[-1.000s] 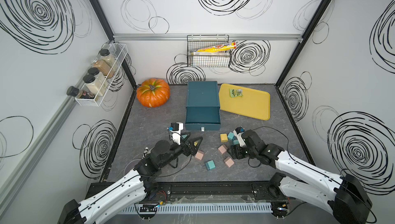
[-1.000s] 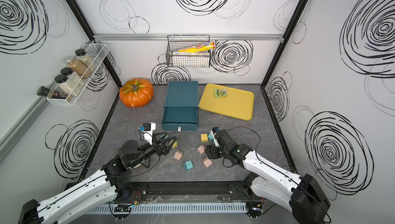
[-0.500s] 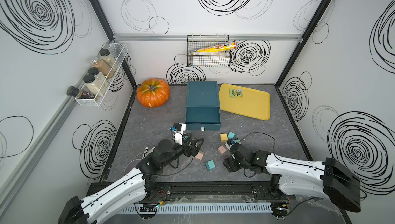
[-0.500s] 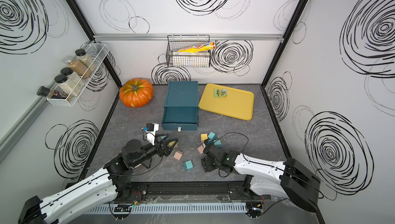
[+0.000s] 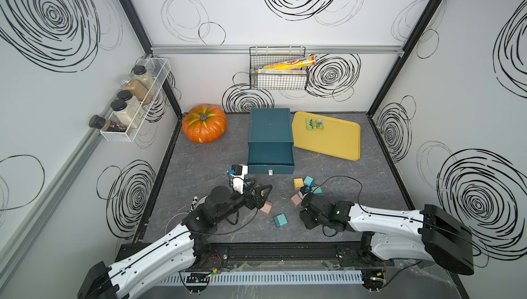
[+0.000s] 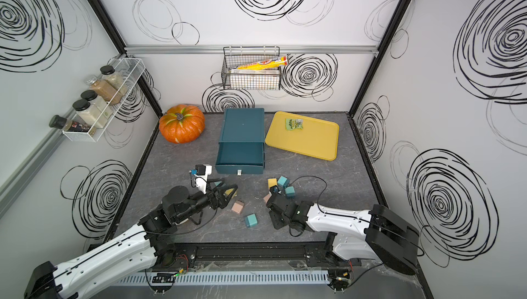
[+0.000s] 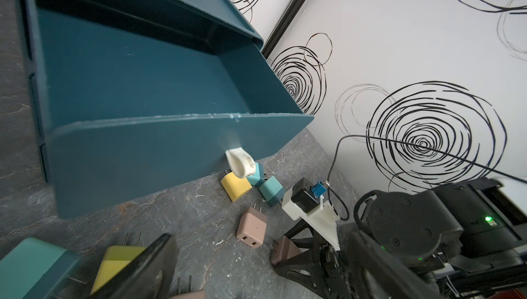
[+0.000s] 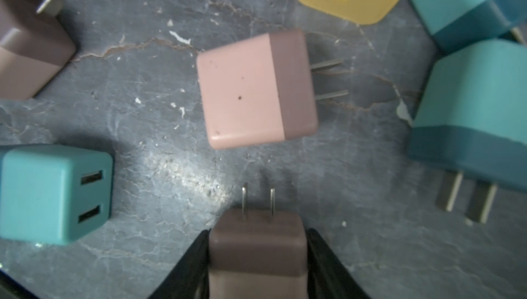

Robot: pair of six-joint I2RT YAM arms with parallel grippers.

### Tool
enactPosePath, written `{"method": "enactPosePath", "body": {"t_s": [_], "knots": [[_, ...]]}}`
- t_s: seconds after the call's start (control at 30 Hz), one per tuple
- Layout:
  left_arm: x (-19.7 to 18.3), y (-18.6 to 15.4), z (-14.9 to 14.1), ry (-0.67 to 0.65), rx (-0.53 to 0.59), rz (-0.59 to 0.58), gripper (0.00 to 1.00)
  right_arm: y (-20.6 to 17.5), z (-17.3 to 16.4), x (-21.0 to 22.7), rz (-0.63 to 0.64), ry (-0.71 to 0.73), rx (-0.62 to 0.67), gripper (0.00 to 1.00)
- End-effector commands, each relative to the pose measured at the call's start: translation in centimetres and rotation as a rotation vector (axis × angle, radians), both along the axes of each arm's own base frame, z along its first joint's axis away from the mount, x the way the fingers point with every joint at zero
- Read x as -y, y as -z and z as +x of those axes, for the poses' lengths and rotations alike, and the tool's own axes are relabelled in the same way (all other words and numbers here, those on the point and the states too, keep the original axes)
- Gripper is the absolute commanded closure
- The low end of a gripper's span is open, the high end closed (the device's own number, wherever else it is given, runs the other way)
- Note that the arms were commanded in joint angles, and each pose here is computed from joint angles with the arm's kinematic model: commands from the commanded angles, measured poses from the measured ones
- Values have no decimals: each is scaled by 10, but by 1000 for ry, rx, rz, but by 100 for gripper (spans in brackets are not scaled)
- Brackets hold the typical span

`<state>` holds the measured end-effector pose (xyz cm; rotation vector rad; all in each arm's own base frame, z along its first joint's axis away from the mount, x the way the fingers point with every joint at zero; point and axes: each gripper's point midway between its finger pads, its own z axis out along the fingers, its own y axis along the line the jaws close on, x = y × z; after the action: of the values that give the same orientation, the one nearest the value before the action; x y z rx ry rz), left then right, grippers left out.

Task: Place the plugs into the drawer by color
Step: Pick up the plug from the center of the board.

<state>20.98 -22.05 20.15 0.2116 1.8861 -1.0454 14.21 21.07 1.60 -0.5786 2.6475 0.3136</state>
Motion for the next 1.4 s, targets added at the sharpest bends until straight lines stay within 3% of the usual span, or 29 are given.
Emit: {"method": "enactPosePath", "body": {"t_s": [0.0, 0.2, 0.4, 0.57, 0.8, 0.97, 1.07, 1.17, 1.23, 1.37], "knots": [[-1, -8, 2, -6, 30, -12, 1, 11, -10, 12, -64, 22, -42, 43], [-4, -8, 4, -24, 26, -7, 1, 16, -20, 22, -87, 44, -74, 40], [-7, -8, 5, -42, 25, -4, 1, 20, -22, 26, -99, 52, -77, 55], [-7, -9, 5, -42, 25, -3, 1, -5, -20, 6, 56, 34, -46, 67], [-3, -17, -1, -1, 43, -41, 1, -97, -6, -25, 334, -11, 87, 76], [14, -39, -25, 177, 97, -155, 1, -207, -17, -66, 650, -213, 131, 79], [16, -49, -35, 234, 117, -201, 1, -259, -17, -83, 756, -296, 141, 79], [9, -53, -33, 189, 134, -200, 1, -291, -3, -99, 781, -333, 156, 79], [-4, -46, -20, 82, 113, -161, 1, -302, 14, -109, 761, -317, 155, 80], [-28, -27, 3, -112, 51, -66, 1, -297, 79, -109, 505, -96, 232, 83]]}}
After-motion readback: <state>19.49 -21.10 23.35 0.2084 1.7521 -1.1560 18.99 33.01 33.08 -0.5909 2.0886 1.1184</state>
